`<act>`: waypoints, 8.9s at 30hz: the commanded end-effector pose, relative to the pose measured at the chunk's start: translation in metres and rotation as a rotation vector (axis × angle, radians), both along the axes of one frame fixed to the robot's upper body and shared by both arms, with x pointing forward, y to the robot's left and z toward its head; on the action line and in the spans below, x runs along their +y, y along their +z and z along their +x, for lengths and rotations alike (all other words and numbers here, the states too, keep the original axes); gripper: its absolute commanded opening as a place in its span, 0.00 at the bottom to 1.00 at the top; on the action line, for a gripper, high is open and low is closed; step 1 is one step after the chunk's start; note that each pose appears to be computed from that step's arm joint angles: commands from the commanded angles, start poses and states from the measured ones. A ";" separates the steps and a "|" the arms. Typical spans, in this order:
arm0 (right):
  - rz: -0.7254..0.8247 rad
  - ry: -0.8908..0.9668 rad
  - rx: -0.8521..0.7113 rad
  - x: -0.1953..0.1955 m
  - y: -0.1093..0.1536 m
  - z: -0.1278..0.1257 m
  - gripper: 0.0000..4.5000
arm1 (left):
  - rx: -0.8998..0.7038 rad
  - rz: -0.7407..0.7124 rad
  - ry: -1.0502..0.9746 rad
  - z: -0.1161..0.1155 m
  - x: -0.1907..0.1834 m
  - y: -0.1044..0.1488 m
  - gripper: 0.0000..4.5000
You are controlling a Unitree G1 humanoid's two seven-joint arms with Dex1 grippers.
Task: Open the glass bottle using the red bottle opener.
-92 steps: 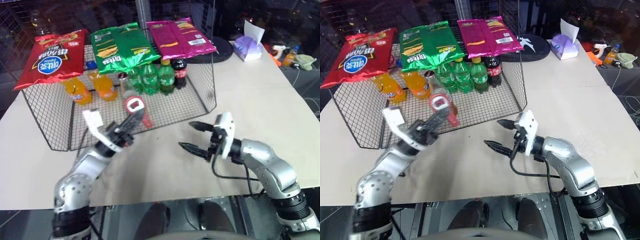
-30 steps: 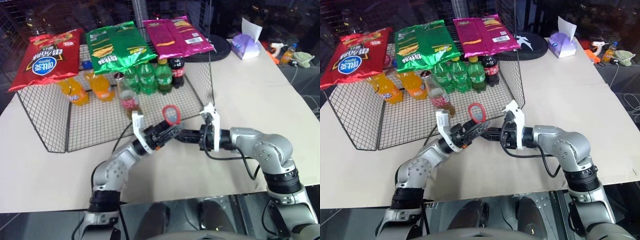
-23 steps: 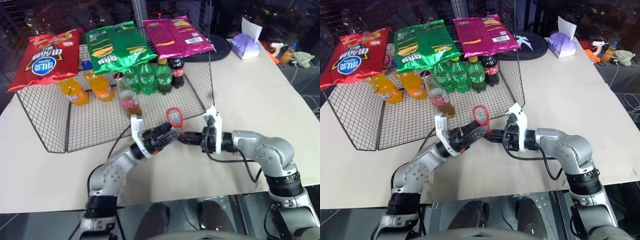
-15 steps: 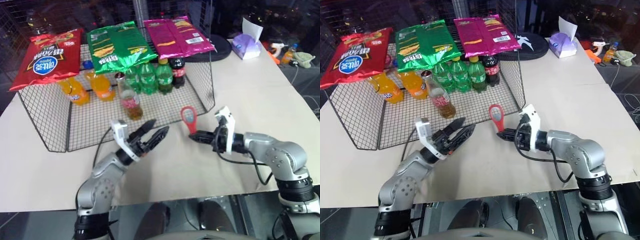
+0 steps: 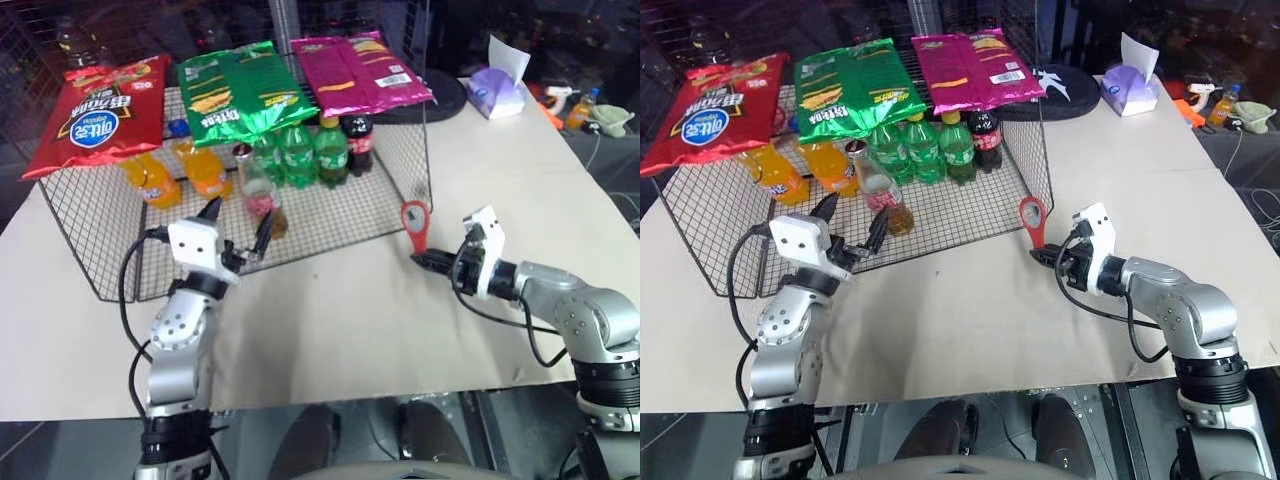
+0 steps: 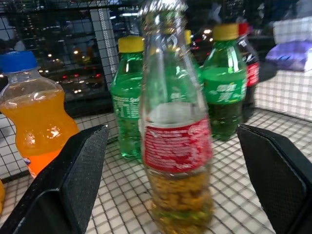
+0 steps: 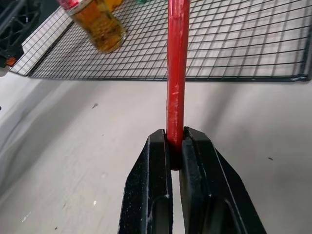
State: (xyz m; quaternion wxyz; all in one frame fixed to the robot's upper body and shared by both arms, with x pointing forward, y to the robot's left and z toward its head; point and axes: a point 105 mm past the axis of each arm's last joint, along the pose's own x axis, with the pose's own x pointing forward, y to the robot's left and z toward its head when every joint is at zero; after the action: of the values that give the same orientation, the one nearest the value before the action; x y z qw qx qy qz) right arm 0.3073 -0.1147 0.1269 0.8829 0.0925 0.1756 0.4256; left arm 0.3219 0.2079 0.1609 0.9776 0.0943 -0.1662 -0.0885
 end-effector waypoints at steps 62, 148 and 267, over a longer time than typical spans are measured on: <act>-0.018 -0.172 -0.304 -0.019 0.035 0.030 0.00 | 0.131 0.088 -0.634 -0.031 -0.104 -0.027 0.99; -0.511 0.066 -1.411 0.114 0.052 0.005 0.00 | 0.012 -0.079 -0.576 -0.043 -0.097 0.019 0.21; -0.606 -0.288 -1.610 0.053 0.130 0.060 0.00 | 0.079 -0.054 -0.569 -0.053 -0.097 0.000 1.00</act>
State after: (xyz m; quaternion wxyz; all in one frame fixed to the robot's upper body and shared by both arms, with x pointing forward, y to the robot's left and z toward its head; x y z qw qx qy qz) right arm 0.3673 -0.0544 0.2502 0.7501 -0.4827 -0.4139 0.1819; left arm 0.2755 0.1135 0.1483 0.9283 0.0049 -0.1273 -0.3493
